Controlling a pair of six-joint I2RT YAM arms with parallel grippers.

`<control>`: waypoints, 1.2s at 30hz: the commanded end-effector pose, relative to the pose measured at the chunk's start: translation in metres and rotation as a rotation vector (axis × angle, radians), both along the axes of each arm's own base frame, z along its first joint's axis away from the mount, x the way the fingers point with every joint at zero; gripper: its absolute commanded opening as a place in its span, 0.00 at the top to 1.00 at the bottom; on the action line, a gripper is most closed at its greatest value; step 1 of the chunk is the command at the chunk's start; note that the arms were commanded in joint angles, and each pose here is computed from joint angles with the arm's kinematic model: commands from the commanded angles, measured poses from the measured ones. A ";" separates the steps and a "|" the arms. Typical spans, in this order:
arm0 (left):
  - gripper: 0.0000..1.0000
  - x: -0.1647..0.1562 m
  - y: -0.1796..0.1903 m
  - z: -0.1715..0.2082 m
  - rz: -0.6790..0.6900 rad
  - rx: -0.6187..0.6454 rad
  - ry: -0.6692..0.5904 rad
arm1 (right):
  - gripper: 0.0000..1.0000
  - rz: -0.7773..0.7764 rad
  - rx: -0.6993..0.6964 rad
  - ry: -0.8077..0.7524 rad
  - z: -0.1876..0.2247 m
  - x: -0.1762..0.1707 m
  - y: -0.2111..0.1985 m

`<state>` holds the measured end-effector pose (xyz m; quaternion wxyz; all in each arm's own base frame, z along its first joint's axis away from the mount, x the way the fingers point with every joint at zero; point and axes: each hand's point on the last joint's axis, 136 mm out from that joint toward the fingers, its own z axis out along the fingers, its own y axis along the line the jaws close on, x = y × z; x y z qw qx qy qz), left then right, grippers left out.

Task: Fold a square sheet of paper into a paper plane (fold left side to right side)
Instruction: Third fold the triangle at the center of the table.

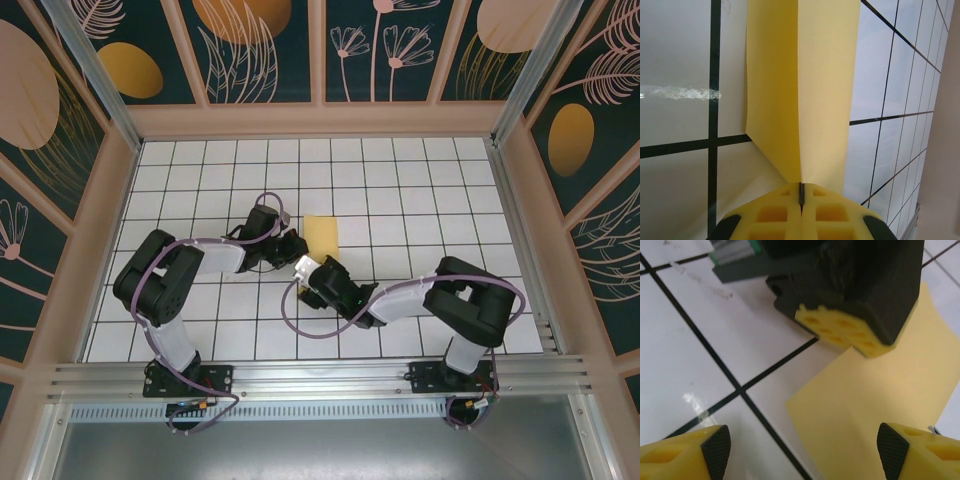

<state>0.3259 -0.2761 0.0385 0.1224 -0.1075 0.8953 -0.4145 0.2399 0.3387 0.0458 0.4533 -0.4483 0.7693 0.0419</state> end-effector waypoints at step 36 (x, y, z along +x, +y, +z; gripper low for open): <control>0.47 0.008 0.031 0.040 -0.020 0.101 -0.096 | 1.00 -0.011 0.061 0.019 0.009 0.018 0.004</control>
